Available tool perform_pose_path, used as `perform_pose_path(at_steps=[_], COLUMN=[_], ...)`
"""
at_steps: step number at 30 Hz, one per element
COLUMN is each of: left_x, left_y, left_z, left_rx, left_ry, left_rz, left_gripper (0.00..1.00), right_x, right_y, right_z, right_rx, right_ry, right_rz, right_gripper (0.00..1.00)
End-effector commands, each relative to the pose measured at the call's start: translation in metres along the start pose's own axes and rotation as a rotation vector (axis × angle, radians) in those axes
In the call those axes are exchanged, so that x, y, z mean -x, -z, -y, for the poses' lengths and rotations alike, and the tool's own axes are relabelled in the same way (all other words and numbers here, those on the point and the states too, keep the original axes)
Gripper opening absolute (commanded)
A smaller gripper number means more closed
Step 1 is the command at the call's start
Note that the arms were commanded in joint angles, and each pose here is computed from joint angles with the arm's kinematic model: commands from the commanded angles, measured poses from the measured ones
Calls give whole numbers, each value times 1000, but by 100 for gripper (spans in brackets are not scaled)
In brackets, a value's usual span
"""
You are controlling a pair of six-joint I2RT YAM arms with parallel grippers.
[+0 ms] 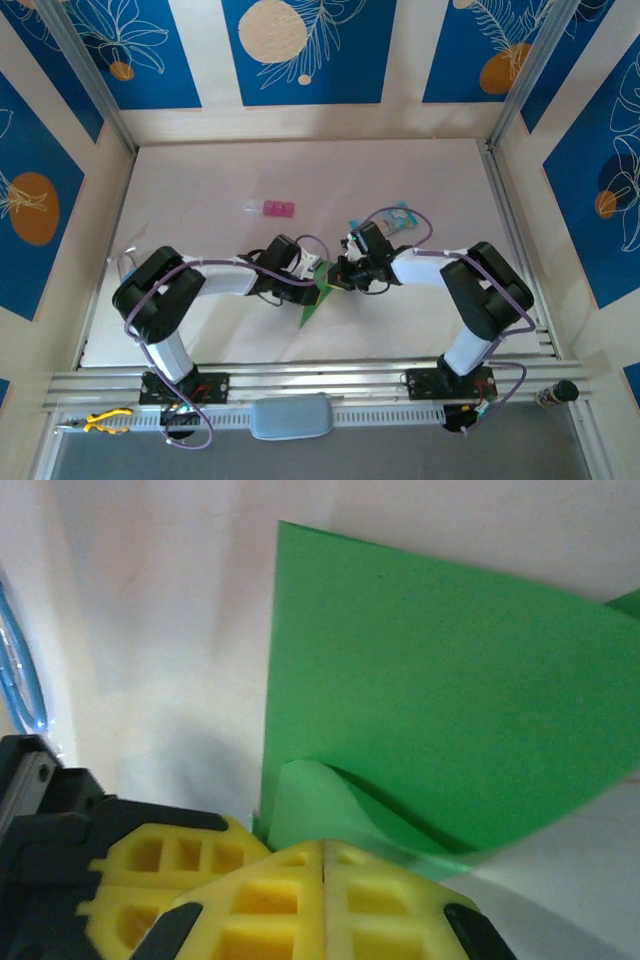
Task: Fold a paper plane with a square sheet of paper (pick it up from the middle)
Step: Fold the wing for the fifth time at the center of the table.
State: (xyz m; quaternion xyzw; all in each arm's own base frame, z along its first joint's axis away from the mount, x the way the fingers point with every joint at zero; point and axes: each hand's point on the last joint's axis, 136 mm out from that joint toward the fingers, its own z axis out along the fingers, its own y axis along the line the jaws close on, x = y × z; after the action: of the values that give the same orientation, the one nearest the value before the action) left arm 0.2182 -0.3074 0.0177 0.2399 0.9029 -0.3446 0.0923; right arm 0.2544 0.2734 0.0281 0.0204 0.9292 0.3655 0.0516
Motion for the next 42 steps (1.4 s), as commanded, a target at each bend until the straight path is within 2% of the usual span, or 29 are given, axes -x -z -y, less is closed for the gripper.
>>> perform_pose_path(at_steps=[1,14,19,26,33,42], left_x=[-61,-70,-71,-72,-68,-63], left_y=[-5,-4,-4,-3,-3,-3], left_z=[-34,-39,-39,-39,-38,-36], left_rx=[113,129,127,127,125,120], left_ry=[106,109,115,113,115,109], left_rz=[-193,-207,-198,-196,-181,-173], left_gripper=[0,0,0,0,0,0], right_x=[5,57,70,82,71,35], right_y=[-7,8,15,36,57,21], right_z=[5,49,56,48,13,3], right_rx=[-22,-54,-51,-10,54,66], right_ry=[13,-124,-139,-114,-34,-6], right_rz=[3,129,163,200,217,95], right_gripper=[2,2,3,3,6,6])
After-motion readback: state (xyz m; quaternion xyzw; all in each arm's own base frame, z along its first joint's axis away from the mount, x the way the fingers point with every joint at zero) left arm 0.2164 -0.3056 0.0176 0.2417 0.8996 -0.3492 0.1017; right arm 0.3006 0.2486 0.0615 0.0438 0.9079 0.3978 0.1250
